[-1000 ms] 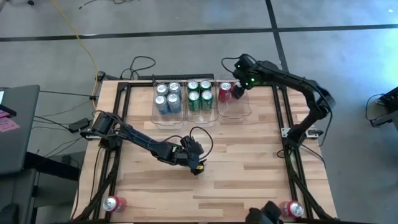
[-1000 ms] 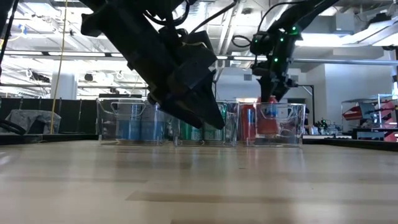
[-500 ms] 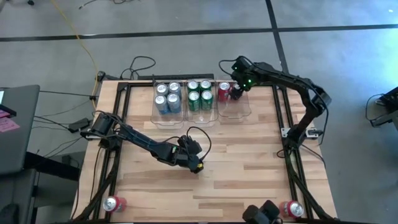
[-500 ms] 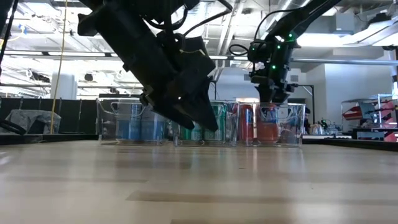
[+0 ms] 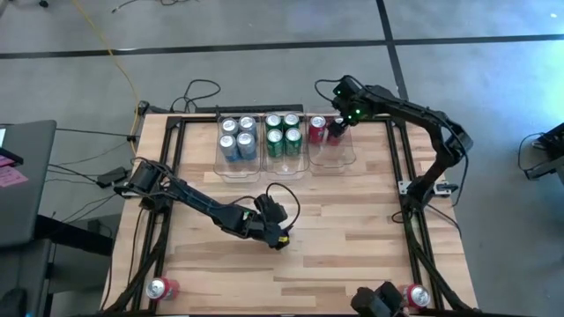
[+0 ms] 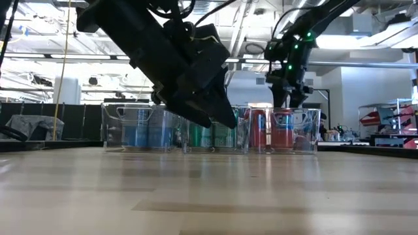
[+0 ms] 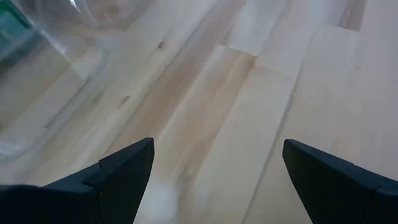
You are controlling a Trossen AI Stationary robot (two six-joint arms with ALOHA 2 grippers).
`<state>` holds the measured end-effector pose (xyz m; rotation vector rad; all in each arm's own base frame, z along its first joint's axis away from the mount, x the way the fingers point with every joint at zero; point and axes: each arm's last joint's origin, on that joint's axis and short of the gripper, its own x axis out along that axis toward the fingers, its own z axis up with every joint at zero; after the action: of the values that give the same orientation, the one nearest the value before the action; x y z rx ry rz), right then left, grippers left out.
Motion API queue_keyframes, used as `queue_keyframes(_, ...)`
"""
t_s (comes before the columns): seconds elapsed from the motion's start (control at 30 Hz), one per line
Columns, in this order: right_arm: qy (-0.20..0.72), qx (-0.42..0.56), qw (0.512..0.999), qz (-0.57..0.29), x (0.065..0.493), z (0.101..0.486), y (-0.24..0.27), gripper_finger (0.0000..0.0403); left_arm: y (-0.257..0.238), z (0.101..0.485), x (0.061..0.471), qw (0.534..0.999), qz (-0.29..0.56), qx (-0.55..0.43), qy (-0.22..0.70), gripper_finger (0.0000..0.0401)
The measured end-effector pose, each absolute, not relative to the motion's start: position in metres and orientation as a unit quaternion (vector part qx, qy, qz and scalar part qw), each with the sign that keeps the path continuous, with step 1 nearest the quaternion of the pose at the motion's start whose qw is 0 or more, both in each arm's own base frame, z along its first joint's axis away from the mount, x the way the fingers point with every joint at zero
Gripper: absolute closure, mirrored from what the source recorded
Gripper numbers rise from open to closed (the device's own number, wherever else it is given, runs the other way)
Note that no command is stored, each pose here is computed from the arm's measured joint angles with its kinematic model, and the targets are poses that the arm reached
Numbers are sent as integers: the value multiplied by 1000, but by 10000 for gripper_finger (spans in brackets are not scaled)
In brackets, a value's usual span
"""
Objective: Sort soda cans
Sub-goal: Put the right red soda can into the right transparent bin
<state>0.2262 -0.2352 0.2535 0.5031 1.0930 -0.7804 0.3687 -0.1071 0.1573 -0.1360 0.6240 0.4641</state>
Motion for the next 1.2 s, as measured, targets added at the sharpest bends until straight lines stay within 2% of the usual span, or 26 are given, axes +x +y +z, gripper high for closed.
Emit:
queue_keyframes(0.33,397,192,813,-380,197,322,-204,24,-123,161,364,930,227,-41,286,49)
queue_keyframes(0.67,424,184,835,-299,155,366,-103,24,-135,174,367,937,217,-9,275,49)
queue_keyframes(0.93,439,214,843,-225,122,346,-15,37,-147,183,373,956,178,23,233,49)
queue_keyframes(1.2,417,229,843,-251,98,301,21,44,-151,170,393,986,52,43,155,49)
